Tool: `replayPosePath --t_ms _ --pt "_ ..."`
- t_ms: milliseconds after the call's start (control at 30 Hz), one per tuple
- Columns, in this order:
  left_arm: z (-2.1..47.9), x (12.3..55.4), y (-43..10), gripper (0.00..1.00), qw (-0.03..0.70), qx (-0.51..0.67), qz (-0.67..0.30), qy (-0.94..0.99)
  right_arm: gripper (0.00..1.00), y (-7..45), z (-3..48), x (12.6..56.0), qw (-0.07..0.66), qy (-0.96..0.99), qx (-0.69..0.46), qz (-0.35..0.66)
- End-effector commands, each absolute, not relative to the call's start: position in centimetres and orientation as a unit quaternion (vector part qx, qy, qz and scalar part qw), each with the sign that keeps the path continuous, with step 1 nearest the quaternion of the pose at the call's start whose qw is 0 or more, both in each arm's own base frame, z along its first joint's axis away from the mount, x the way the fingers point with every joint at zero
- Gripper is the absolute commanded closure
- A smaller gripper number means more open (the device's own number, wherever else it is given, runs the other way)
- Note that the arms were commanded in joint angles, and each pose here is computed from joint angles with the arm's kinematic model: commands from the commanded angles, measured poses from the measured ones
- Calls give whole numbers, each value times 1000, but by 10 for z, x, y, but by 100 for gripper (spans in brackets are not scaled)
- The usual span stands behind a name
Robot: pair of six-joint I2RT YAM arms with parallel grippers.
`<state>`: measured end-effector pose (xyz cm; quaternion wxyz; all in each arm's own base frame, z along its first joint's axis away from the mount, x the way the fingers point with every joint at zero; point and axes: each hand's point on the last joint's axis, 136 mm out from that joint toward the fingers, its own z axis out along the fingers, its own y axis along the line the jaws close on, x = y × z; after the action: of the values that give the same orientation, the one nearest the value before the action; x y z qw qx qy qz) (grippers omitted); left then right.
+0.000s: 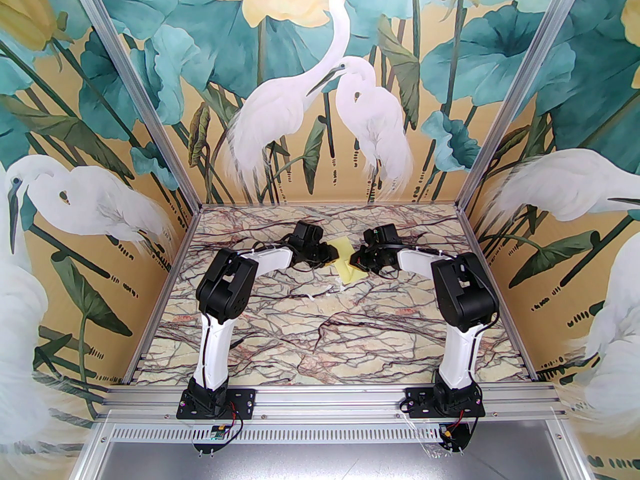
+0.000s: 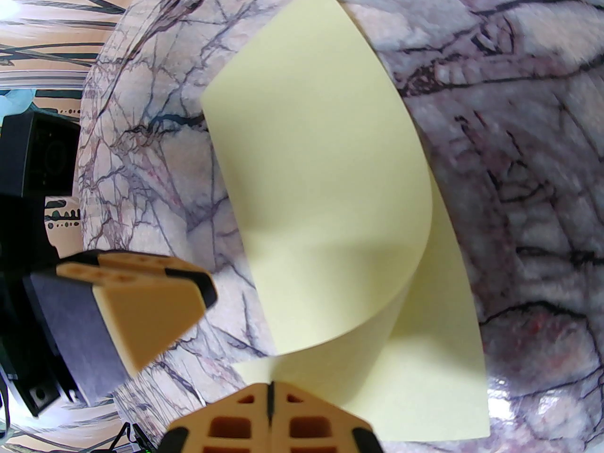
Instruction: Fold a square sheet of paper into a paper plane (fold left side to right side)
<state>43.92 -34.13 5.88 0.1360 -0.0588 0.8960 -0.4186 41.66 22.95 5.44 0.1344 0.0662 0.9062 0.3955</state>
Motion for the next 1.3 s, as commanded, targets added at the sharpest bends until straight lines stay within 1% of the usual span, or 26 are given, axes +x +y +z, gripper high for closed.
replayPosePath --t_ms 0,167,500,667,867,1267 --pt "87 435 -360 73 148 -36 -459 875 100 227 47 421 135 909 72 388" --pt "87 431 -367 71 146 -31 -469 870 100 226 47 422 135 910 72 386" --pt "65 425 -362 71 129 -44 -441 887 100 226 50 422 138 908 71 389" --pt "62 419 -363 71 128 -50 -443 886 100 225 51 423 140 907 73 390" --pt "71 420 -363 71 158 -71 -479 861 100 226 50 422 140 907 73 391" --pt "78 423 -363 70 175 -86 -505 841 100 226 49 423 137 907 74 391"
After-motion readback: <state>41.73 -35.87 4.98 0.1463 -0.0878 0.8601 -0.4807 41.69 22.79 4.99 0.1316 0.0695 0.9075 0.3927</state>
